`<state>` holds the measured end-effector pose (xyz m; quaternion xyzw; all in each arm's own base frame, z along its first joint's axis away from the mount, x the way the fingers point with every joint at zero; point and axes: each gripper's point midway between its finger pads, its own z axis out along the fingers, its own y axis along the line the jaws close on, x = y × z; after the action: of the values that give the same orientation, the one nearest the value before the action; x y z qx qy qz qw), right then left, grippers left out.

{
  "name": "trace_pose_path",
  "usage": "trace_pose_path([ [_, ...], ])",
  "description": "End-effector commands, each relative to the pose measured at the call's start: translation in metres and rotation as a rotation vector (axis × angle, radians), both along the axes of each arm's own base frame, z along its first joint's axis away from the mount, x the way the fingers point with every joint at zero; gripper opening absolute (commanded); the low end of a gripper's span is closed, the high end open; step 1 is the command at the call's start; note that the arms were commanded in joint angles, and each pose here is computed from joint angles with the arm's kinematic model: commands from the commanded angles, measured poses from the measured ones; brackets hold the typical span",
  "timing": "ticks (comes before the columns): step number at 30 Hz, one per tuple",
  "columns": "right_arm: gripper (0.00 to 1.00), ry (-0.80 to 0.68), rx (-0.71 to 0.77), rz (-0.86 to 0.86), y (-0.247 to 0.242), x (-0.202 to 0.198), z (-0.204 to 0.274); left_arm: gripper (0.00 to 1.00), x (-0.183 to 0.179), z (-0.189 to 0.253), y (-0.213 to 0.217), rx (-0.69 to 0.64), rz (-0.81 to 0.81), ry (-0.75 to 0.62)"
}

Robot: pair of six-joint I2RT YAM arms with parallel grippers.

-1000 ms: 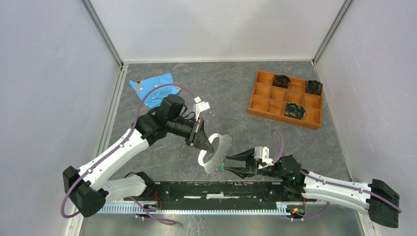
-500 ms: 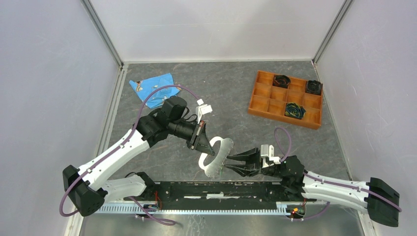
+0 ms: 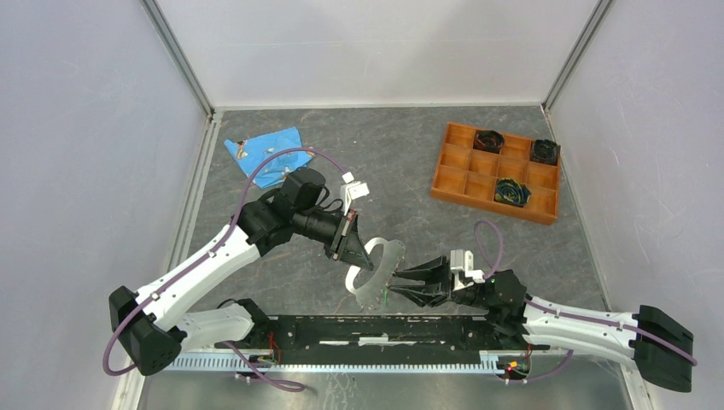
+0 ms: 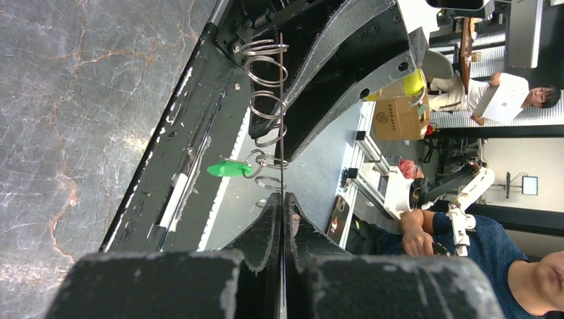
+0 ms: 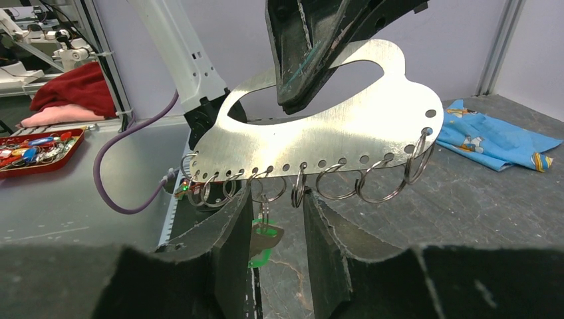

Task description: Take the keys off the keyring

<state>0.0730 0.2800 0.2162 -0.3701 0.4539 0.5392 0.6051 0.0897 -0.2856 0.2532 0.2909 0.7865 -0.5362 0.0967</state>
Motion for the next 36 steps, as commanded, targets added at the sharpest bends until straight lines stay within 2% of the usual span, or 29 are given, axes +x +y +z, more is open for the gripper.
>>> trace_pose_path([
  [1,0.39,0.04,-0.057,-0.008,-0.01,-0.003,-0.043,0.02,0.002,0.015,-0.003,-0.037,-0.025,-0.056],
  [27,0.5,0.117,-0.143,-0.099,-0.019,0.01,-0.079,0.02,0.01,0.029,-0.007,-0.045,0.022,-0.086],
  [30,0.5,0.11,-0.146,-0.094,-0.018,0.01,-0.078,0.02,0.011,0.029,-0.007,-0.043,0.023,-0.086],
  [36,0.4,0.101,-0.141,-0.062,-0.014,0.005,-0.072,0.02,0.013,0.029,-0.009,-0.041,0.023,-0.086],
])
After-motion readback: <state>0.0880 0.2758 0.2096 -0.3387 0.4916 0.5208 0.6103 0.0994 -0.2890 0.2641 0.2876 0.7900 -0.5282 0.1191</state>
